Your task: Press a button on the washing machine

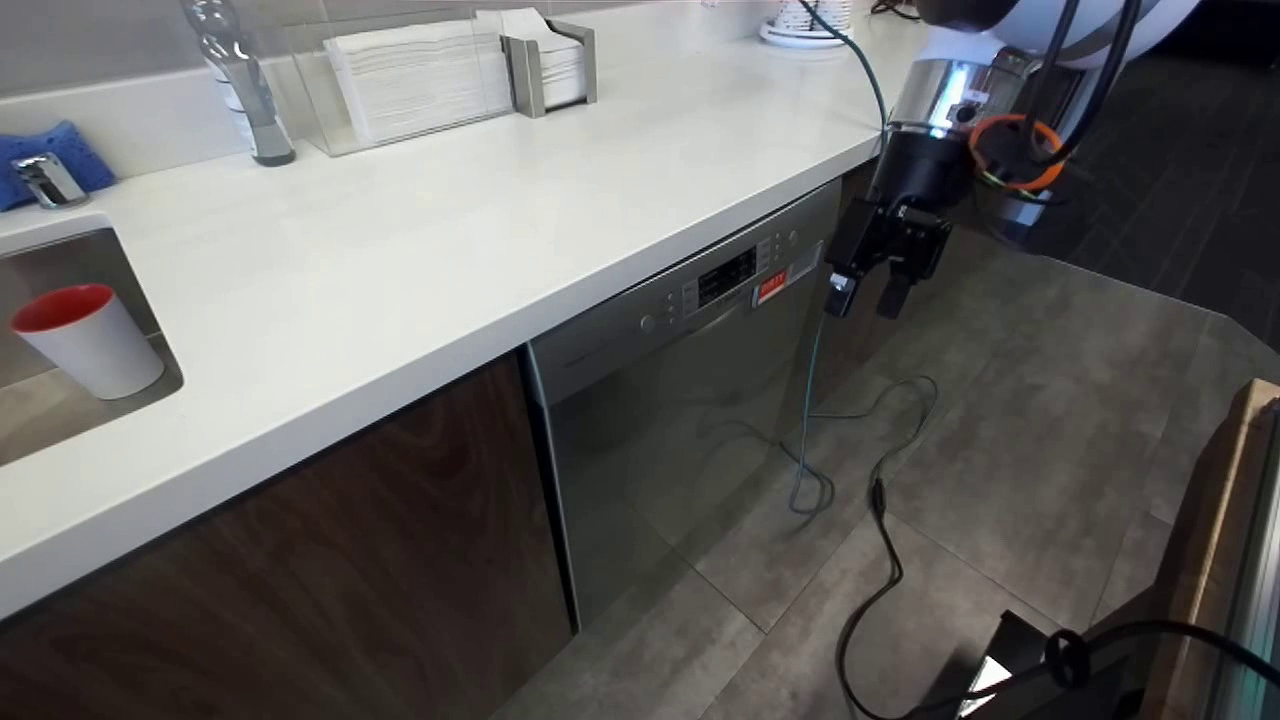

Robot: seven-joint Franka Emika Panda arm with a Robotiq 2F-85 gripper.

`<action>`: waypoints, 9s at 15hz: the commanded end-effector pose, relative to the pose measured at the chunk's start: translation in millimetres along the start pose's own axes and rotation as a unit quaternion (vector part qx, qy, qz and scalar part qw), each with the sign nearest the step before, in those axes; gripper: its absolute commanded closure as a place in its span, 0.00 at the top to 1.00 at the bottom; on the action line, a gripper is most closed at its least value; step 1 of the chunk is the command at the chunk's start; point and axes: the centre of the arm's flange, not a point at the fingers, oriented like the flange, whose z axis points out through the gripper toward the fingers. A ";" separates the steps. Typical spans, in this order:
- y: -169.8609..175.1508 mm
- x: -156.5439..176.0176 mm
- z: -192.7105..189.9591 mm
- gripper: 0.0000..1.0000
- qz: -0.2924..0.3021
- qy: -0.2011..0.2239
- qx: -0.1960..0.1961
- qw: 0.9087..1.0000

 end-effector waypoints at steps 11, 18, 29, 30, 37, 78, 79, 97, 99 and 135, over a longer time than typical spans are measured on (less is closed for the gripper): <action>1.3 25.8 70.8 0.83 0.079 0.136 0.125 0.980; 0.8 34.9 86.2 0.30 0.121 0.162 0.172 0.964; -7.2 57.1 98.9 0.00 0.186 0.180 0.239 0.936; -6.4 59.8 98.2 0.00 0.189 0.184 0.245 0.933; -8.4 70.0 97.0 0.00 0.197 0.181 0.286 0.920; -9.8 93.0 113.9 0.00 0.250 0.200 0.330 0.888; -9.6 93.7 113.9 0.00 0.249 0.200 0.331 0.888; -14.6 96.5 112.2 0.00 0.287 0.230 0.355 0.859; -16.3 95.6 112.7 0.00 0.290 0.233 0.355 0.858; -14.8 74.2 97.2 0.00 0.294 0.234 0.244 0.894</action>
